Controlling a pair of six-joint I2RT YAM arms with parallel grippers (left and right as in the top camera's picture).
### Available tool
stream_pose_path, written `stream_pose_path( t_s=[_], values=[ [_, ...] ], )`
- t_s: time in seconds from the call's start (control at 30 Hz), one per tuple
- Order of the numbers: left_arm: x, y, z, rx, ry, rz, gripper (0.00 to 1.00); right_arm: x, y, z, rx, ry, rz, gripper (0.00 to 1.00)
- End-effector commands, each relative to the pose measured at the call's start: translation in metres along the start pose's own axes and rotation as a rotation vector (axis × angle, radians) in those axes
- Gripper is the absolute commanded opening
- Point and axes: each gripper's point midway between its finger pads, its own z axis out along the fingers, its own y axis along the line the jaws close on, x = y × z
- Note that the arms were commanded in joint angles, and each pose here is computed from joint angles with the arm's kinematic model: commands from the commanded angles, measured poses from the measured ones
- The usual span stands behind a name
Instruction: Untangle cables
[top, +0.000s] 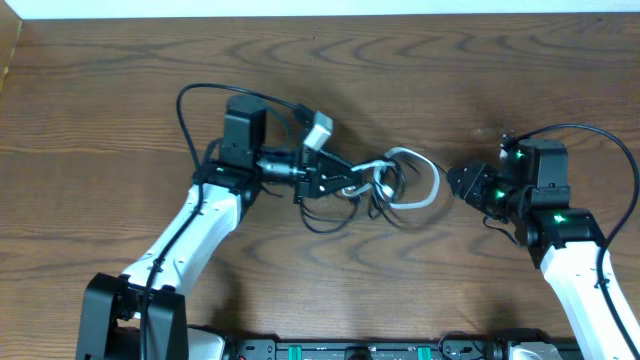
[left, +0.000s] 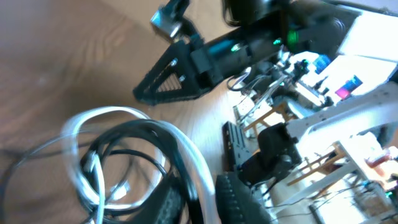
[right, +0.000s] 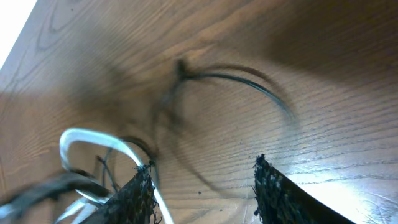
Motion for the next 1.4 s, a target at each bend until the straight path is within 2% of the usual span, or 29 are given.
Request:
stream_pose_path(
  t_s=[0.0, 0.1, 0.17, 0.2, 0.27, 0.33, 0.4, 0.43, 0.47, 0.57, 0.63, 0.77, 0.93, 1.03, 1.07, 1.1, 1.2, 1.37],
  values=[
    [0.009, 0.05, -0.006, -0.313, 0.04, -0.027, 0.3, 0.003, 0.003, 0.003, -0.011, 0.023, -0.002, 0.51],
    [0.043, 0.112, -0.048, -0.773, 0.101, -0.252, 0.46, 0.007, -0.001, 0.007, -0.002, 0.043, 0.005, 0.52],
    [0.063, 0.133, -0.08, -1.019, 0.097, -0.411, 0.78, 0.008, -0.002, 0.01, 0.005, 0.052, 0.009, 0.53],
    [0.073, 0.14, -0.097, -1.141, 0.085, -0.496, 0.81, 0.008, -0.004, 0.011, 0.009, 0.056, 0.011, 0.53],
    [0.086, 0.143, -0.117, -1.272, 0.06, -0.602, 0.92, 0.008, -0.005, 0.014, 0.013, 0.062, 0.014, 0.54],
    [0.088, 0.142, -0.116, -1.273, 0.035, -0.657, 0.97, 0.009, -0.005, 0.017, 0.014, 0.067, 0.015, 0.55],
    [0.084, 0.137, -0.101, -1.184, 0.0, -0.713, 0.99, 0.01, -0.005, 0.019, 0.01, 0.078, 0.018, 0.55],
    [0.08, 0.133, -0.09, -1.11, -0.012, -0.726, 0.99, 0.011, -0.005, 0.02, 0.008, 0.083, 0.019, 0.56],
    [0.067, 0.122, -0.066, -0.941, -0.024, -0.72, 0.99, 0.013, -0.005, 0.021, 0.001, 0.096, 0.022, 0.56],
    [0.052, 0.111, -0.049, -0.806, -0.036, -0.673, 0.99, 0.016, -0.003, 0.023, -0.013, 0.117, 0.026, 0.56],
    [0.051, 0.113, -0.051, -0.817, -0.035, -0.658, 0.99, 0.019, 0.0, 0.023, -0.029, 0.135, 0.023, 0.57],
    [0.052, 0.114, -0.052, -0.826, -0.035, -0.655, 0.99, 0.031, 0.012, 0.029, -0.094, 0.176, -0.182, 0.55],
    [0.053, 0.122, -0.061, -0.895, -0.043, -0.647, 0.99, 0.052, 0.021, 0.043, -0.111, 0.239, -0.274, 0.51],
    [0.053, 0.122, -0.061, -0.895, -0.043, -0.647, 0.99, 0.064, 0.028, 0.056, -0.115, 0.269, -0.315, 0.45],
    [0.053, 0.122, -0.061, -0.895, -0.043, -0.647, 0.99, 0.065, 0.028, 0.061, -0.098, 0.262, -0.329, 0.4],
    [0.053, 0.122, -0.061, -0.895, -0.043, -0.648, 0.99, 0.064, 0.026, 0.066, -0.074, 0.253, -0.319, 0.36],
    [0.053, 0.122, -0.061, -0.895, -0.043, -0.647, 0.99, 0.058, 0.016, 0.078, 0.003, 0.216, -0.229, 0.33],
    [0.053, 0.122, -0.061, -0.895, -0.043, -0.647, 0.99, 0.044, 0.008, 0.082, 0.046, 0.159, -0.214, 0.35]
  ],
)
